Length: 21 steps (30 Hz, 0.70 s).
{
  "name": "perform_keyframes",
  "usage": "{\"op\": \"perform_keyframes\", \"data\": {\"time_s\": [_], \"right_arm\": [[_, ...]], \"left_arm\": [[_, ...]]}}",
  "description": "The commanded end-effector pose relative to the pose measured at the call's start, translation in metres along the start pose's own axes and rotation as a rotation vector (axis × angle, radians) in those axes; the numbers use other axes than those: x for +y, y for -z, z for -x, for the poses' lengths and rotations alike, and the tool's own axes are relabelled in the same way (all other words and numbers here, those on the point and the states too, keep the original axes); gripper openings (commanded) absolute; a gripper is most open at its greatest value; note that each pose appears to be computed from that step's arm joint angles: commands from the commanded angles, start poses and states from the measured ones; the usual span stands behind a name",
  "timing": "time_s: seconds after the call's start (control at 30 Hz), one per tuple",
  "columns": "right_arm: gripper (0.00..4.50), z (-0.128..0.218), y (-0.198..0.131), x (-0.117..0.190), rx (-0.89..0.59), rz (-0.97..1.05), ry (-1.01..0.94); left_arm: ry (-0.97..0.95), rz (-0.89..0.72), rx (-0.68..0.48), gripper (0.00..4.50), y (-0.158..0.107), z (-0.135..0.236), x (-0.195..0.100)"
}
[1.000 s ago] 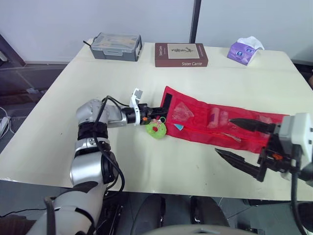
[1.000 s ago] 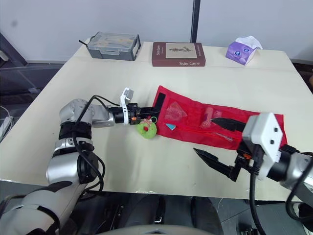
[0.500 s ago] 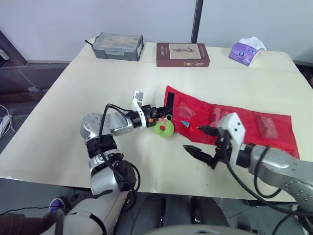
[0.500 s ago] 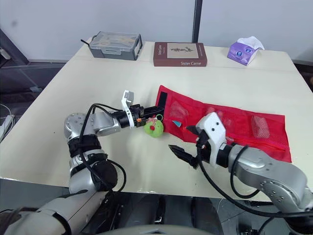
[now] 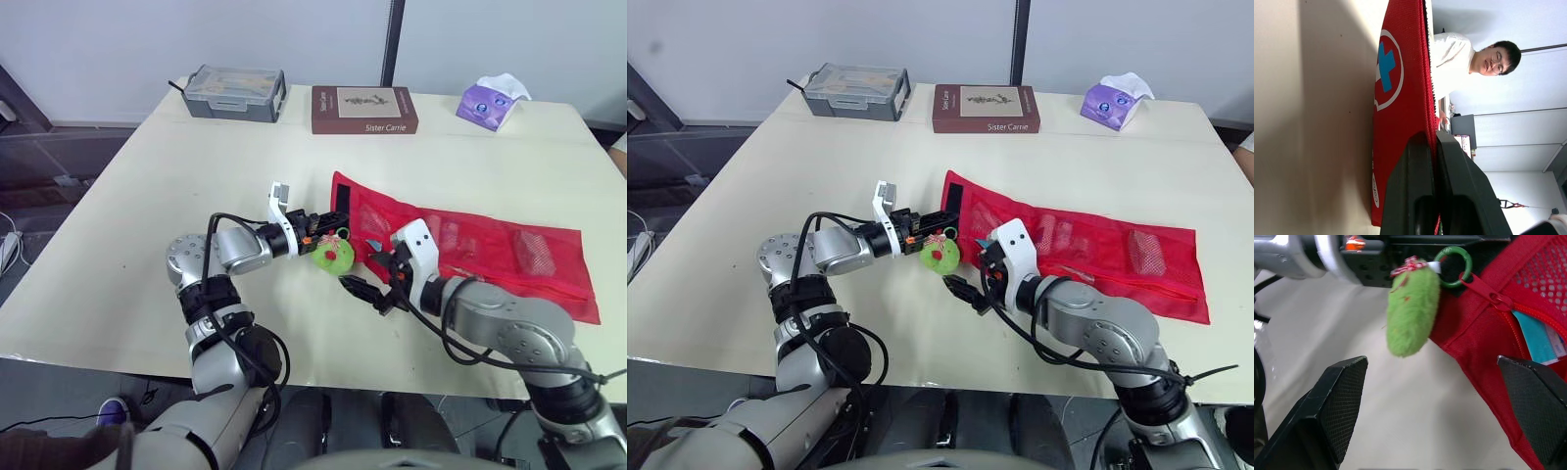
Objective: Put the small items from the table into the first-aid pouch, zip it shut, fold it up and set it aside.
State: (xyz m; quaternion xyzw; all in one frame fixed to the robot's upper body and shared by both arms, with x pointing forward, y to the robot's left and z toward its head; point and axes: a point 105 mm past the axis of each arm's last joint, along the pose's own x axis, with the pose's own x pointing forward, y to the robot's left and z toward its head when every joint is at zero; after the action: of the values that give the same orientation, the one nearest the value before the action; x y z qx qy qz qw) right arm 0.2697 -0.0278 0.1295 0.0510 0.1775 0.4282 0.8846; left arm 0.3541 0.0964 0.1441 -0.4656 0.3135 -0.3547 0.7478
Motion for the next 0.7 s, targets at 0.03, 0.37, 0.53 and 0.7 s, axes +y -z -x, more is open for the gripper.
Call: {"op": "perform_keyframes", "data": {"time_s": [0.03,0.37,0.53,0.7], "right_arm": [[3.95,-0.007,-0.018,0.008,-0.066,-0.02,-0.035],[0.07,-0.017,-0.025,0.018,-0.085,-0.097,-0.067],[0.46,-0.015,-0.023,0.024,-0.06,-0.129,-0.135],[1.99,-0.02,-0.014,0.012,-0.017,-0.113,-0.064]], "left_arm": [[0.034,-0.035,-0.016,0.0,0.0,0.002,-0.009],[0.022,-0.056,-0.016,0.0,0.004,0.004,-0.008],[0.016,-0.059,-0.023,0.0,0.003,0.005,-0.007],[0.015,-0.063,-0.025,0.0,0.003,0.005,-0.008]]}}
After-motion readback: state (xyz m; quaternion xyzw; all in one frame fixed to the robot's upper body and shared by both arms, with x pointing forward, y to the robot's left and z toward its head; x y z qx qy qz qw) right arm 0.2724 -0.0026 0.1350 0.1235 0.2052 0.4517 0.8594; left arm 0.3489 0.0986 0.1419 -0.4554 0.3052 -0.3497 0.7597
